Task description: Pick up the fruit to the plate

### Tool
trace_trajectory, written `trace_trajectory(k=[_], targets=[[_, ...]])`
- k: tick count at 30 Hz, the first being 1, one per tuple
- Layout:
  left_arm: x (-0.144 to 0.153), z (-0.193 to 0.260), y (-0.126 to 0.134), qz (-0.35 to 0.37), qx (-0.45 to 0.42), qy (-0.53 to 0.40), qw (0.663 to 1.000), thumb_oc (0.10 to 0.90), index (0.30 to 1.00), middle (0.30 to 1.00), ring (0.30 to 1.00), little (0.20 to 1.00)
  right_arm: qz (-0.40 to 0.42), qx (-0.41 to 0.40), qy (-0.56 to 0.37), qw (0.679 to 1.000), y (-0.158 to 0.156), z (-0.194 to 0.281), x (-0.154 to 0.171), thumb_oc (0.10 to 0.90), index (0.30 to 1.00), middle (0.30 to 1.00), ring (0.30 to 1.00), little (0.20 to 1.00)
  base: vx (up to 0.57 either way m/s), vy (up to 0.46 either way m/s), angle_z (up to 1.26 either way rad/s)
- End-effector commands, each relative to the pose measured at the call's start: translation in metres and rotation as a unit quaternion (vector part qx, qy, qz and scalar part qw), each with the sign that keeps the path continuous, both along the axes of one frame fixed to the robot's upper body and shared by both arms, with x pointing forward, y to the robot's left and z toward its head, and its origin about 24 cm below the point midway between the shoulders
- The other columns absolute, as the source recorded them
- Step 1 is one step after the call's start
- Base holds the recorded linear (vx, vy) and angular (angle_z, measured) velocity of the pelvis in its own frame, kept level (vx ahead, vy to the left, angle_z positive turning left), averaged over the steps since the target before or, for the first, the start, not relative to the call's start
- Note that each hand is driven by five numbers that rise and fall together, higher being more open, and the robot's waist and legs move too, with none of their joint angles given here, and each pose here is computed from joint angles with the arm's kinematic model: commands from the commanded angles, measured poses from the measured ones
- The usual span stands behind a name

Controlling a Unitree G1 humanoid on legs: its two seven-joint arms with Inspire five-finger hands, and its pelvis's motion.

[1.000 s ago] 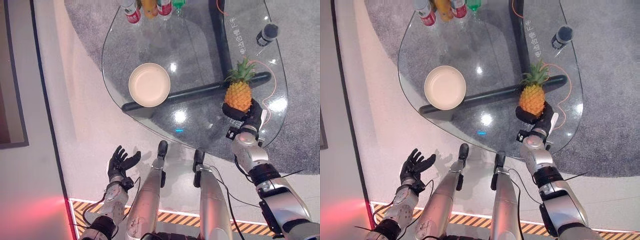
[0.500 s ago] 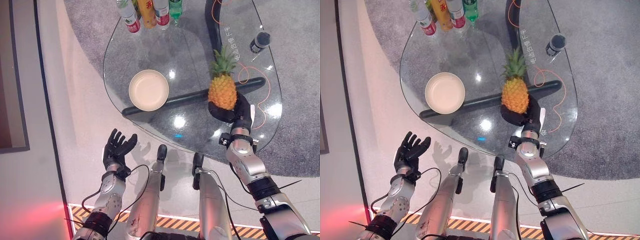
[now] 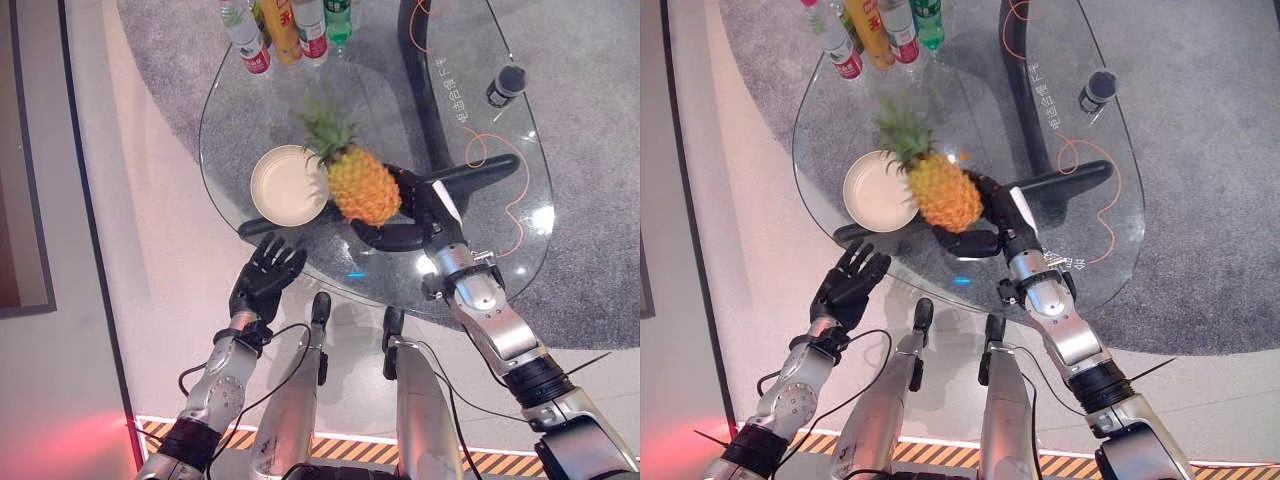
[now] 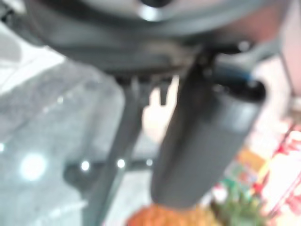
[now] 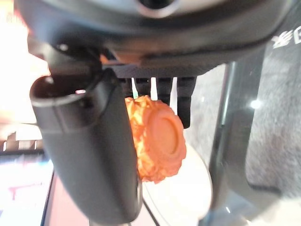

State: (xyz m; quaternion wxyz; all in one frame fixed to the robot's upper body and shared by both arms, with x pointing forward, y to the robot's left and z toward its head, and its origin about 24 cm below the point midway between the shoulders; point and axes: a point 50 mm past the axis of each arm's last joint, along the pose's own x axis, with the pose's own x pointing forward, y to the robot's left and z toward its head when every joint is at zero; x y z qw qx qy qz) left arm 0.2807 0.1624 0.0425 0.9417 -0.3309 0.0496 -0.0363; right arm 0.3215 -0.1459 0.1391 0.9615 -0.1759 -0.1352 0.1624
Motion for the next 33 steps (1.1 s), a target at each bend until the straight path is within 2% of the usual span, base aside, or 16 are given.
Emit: trace_trajectory(k=[1, 7, 19, 24, 29, 31, 33], targets=[[0.004, 0.050, -0.002, -0.032, -0.026, -0.118, 0.992, 0.800, 0.900, 0.900, 0.900, 0.900, 0.143, 0.022, -0.195, 0.970, 0.035, 0.080, -0.030, 0.100, 0.300, 0.300, 0.300, 0.200, 0.00, 0.000, 0.00], [0.006, 0.069, -0.006, -0.052, -0.048, -0.148, 0.986, 0.800, 0.900, 0.900, 0.900, 0.900, 0.195, -0.029, -0.176, 0.964, 0.046, 0.074, -0.034, 0.100, 0.300, 0.300, 0.300, 0.200, -0.01, -0.028, 0.05], [0.002, 0.097, -0.010, -0.099, -0.173, -0.214, 0.956, 0.800, 0.900, 0.900, 0.900, 0.900, 0.263, -0.089, -0.125, 0.953, 0.057, 0.057, -0.038, 0.100, 0.300, 0.300, 0.300, 0.200, 0.00, -0.008, 0.02], [0.002, 0.101, -0.019, -0.108, -0.168, -0.217, 0.956, 0.800, 0.900, 0.900, 0.900, 0.900, 0.330, -0.099, -0.113, 0.932, 0.071, 0.055, -0.048, 0.100, 0.300, 0.300, 0.300, 0.200, 0.01, -0.020, 0.06], [0.002, 0.097, -0.023, -0.115, -0.189, -0.204, 0.954, 0.800, 0.900, 0.900, 0.900, 0.900, 0.446, -0.130, -0.073, 0.882, 0.088, 0.050, -0.063, 0.100, 0.300, 0.300, 0.300, 0.200, 0.01, -0.011, 0.05], [0.001, 0.096, -0.023, -0.119, -0.210, -0.210, 0.947, 0.800, 0.900, 0.900, 0.900, 0.900, 0.470, -0.147, -0.052, 0.869, 0.095, 0.045, -0.067, 0.100, 0.300, 0.300, 0.300, 0.200, 0.00, 0.000, 0.00], [0.000, 0.098, -0.025, -0.123, -0.228, -0.222, 0.940, 0.800, 0.900, 0.900, 0.900, 0.900, 0.461, -0.155, -0.040, 0.873, 0.100, 0.040, -0.066, 0.100, 0.300, 0.300, 0.300, 0.200, 0.00, 0.000, 0.00]])
